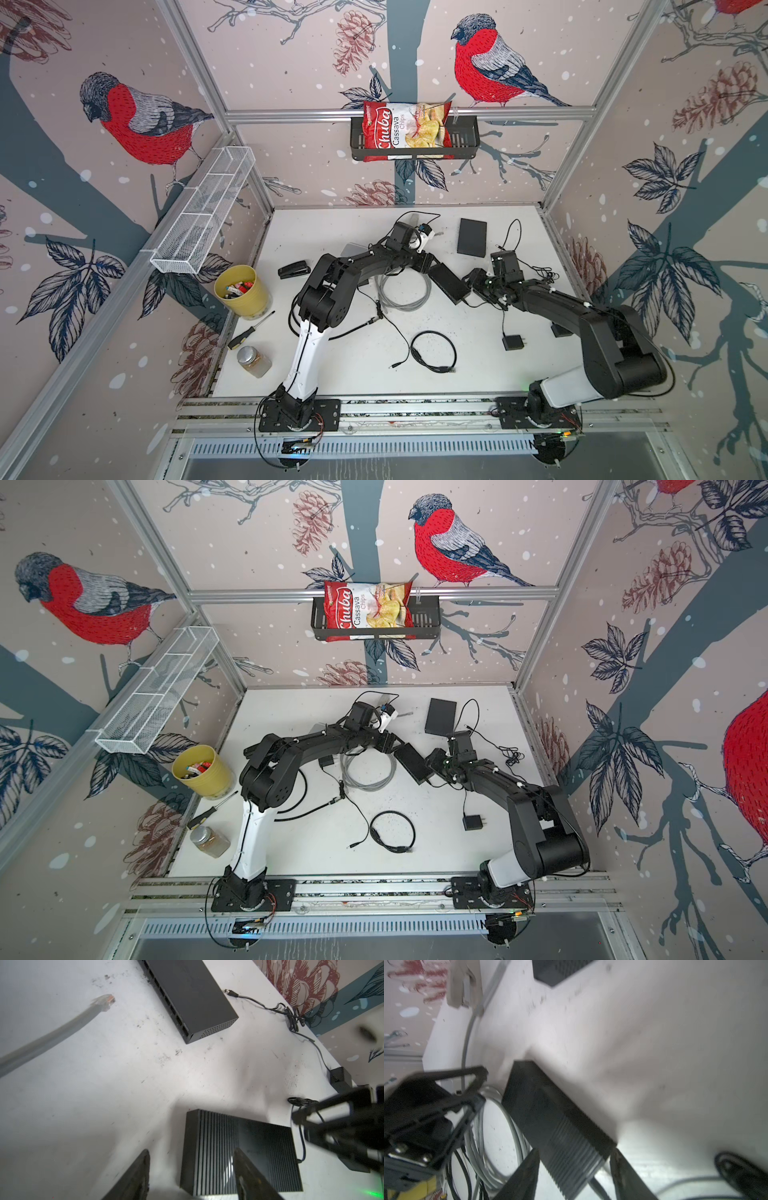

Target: Insert the plug into the switch port

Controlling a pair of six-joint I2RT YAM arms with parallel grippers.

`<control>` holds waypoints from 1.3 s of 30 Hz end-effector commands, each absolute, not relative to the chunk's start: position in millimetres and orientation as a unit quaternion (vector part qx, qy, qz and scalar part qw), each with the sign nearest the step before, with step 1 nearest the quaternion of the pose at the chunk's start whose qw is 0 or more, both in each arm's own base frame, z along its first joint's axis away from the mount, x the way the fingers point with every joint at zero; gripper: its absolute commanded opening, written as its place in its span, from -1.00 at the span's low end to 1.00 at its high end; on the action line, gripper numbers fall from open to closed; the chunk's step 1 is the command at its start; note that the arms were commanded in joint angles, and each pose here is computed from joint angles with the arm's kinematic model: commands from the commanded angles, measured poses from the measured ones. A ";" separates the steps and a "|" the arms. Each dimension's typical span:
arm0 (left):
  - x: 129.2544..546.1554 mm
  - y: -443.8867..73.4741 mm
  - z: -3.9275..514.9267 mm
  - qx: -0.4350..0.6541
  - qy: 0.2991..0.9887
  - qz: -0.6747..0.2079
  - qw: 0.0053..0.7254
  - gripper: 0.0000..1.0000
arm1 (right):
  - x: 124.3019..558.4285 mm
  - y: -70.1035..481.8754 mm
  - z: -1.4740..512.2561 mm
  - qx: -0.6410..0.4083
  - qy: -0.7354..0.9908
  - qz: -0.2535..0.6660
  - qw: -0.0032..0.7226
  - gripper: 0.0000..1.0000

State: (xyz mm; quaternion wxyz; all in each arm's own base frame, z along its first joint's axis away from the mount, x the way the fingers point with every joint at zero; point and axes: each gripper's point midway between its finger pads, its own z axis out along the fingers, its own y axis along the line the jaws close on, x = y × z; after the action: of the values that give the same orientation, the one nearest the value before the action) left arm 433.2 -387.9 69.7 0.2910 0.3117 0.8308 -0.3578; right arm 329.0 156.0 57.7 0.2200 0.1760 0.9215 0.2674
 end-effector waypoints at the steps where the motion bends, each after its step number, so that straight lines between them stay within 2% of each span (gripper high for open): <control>1: 423.9 -402.0 69.6 0.327 0.815 -0.383 0.285 0.27 | 317.4 159.6 53.2 0.201 0.917 0.269 0.213 0.25; 14: 394.9 -424.5 58.0 0.353 0.805 -0.407 0.247 0.24 | 339.2 166.6 53.6 0.202 0.910 0.282 0.226 0.21; 24: 373.6 -436.5 61.0 0.352 0.796 -0.435 0.230 0.19 | 370.1 150.3 61.8 0.144 0.920 0.275 0.240 0.19; 39: 381.9 -438.8 59.3 0.342 0.805 -0.423 0.237 0.18 | 388.0 126.9 57.9 0.133 0.930 0.247 0.236 0.16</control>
State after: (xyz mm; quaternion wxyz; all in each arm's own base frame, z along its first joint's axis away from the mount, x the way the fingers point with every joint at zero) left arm 387.9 -427.9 49.3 0.2339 0.3258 0.8232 -0.4018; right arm 386.9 115.5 50.8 0.2376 0.1562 0.9335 0.2186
